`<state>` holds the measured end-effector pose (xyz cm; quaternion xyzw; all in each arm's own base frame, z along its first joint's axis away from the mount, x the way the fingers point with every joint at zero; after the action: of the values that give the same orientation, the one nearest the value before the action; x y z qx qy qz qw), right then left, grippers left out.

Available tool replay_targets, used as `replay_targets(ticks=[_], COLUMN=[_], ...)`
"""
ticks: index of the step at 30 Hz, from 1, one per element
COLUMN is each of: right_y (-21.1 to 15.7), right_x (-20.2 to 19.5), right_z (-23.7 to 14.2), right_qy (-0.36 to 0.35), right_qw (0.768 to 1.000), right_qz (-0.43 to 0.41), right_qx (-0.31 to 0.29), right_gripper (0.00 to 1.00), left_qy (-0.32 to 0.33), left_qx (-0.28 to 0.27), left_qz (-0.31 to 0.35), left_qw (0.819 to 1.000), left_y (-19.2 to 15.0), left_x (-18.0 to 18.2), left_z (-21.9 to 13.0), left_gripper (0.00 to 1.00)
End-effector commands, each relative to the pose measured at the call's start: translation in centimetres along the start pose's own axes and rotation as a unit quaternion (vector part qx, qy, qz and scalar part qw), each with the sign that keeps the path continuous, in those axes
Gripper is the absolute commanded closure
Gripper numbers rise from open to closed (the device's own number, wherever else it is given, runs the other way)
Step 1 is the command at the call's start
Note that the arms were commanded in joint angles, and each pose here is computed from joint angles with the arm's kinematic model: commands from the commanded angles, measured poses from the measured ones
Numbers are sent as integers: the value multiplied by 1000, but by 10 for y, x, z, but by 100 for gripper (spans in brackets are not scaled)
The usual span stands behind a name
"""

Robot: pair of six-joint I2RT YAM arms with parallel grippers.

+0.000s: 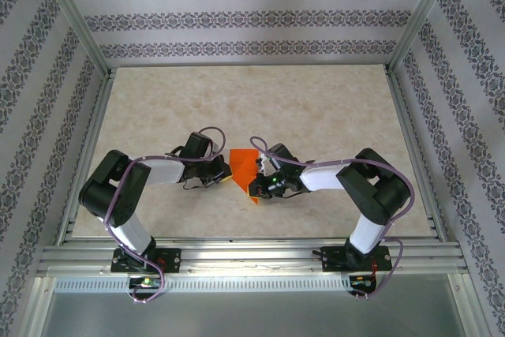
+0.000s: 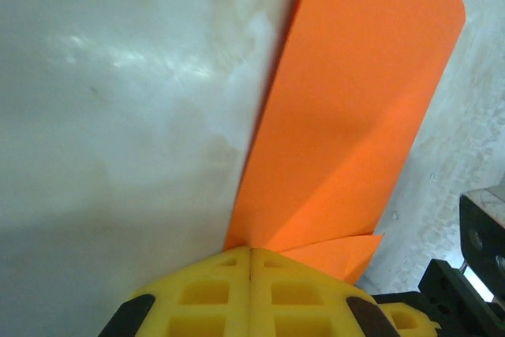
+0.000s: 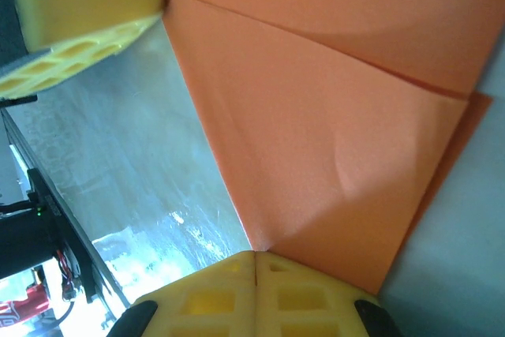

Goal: Fold a paper plane with a square sheet of paper (pick it up from the middle)
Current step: Third fold the triangle at the center of the table.

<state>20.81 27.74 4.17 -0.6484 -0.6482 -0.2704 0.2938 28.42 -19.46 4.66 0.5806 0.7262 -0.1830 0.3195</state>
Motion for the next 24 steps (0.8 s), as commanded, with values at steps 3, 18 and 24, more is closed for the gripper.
replay_targets(ticks=[3, 18, 24], right_y=[-21, -15, -13], right_x=[-37, -33, -33], right_z=[3, -5, -7], right_qy=[-61, -51, -52], right_qw=[997, 997, 997], right_qz=[37, 12, 13], right_qx=[34, 55, 54], right_gripper=[100, 100, 100], left_qy=[48, -22, -27], left_qx=[-20, -21, -3], left_qz=[-5, 43, 56], left_qw=[999, 999, 998], left_y=[7, -6, -14], left_x=[16, -28, -36], left_z=[-12, -19, 3], left_gripper=[100, 98, 98])
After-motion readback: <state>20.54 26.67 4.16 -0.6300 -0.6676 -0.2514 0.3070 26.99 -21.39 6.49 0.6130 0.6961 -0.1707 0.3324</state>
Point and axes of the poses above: each hand's point on the last joint's axis, 136 mm out from that joint toward the fingers, its own z axis out along the fingers, its own x axis along the line the jaws close on, y = z × x, the point moved 4 cm from there along -z, back along the fingers, and after that the axes turned 7 degrees about z, right-handed, at the moved point
